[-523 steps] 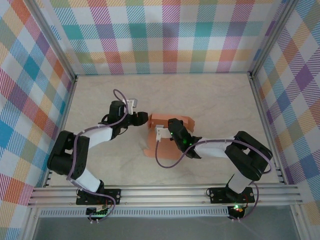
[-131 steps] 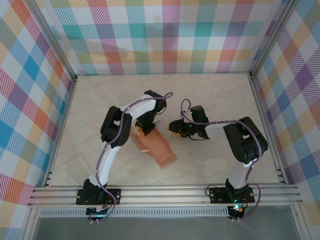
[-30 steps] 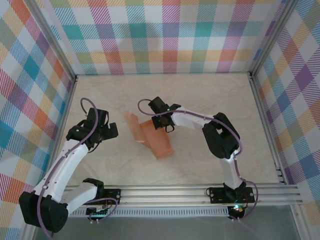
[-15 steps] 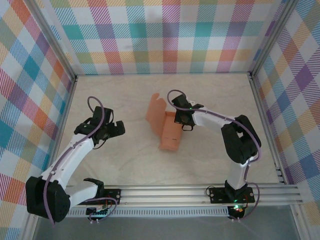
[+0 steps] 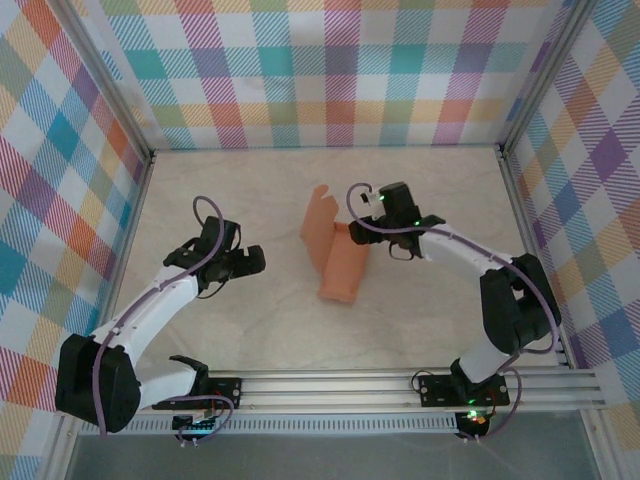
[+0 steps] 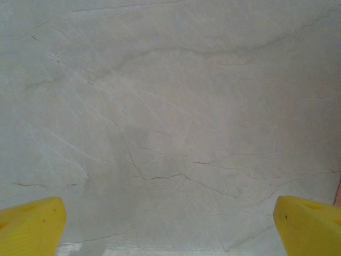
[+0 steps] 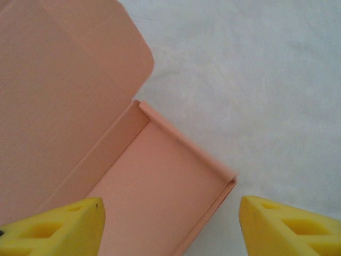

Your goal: Fold the paper box

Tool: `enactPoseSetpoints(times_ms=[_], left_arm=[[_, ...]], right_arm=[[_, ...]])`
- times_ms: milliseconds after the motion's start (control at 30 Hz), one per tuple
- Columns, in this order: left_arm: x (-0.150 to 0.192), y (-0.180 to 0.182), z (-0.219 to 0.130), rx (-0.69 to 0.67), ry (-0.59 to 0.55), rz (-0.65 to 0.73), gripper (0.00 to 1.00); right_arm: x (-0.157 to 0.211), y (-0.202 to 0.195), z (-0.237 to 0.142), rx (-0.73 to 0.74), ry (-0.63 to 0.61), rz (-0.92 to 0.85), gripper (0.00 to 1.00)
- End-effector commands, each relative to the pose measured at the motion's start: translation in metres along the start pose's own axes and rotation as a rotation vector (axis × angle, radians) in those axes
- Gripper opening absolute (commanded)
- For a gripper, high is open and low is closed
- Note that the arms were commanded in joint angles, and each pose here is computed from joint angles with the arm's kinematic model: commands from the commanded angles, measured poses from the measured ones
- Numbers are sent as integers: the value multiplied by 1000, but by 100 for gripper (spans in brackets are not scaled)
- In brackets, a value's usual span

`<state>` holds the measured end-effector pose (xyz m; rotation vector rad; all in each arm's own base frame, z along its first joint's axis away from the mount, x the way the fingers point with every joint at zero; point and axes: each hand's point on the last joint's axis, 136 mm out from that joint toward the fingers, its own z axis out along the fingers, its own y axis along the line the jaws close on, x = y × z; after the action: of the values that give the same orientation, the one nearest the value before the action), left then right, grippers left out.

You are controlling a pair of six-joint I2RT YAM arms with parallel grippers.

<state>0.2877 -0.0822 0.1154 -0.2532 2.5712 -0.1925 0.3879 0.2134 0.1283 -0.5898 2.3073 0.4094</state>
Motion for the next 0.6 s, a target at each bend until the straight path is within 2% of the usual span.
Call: enactPoseSetpoints(times_ms=[0, 100, 200, 333, 567], left_arm=[[-1, -5, -5, 36, -23, 15, 100], [1, -4, -6, 34, -17, 23, 100], [3, -4, -8, 37, -19, 27, 100], [6, -3, -7, 38, -17, 19, 100], [12, 1, -4, 25, 4, 14, 100]], right_arm=[[-14, 13, -7, -204, -44, -346, 67], [-15, 15, -2, -278, -13, -460, 67], [-12, 11, 10, -309, 70, -535, 66], [-2, 3, 34, -340, 168, -573, 63], [5, -7, 65, -354, 217, -606, 59]])
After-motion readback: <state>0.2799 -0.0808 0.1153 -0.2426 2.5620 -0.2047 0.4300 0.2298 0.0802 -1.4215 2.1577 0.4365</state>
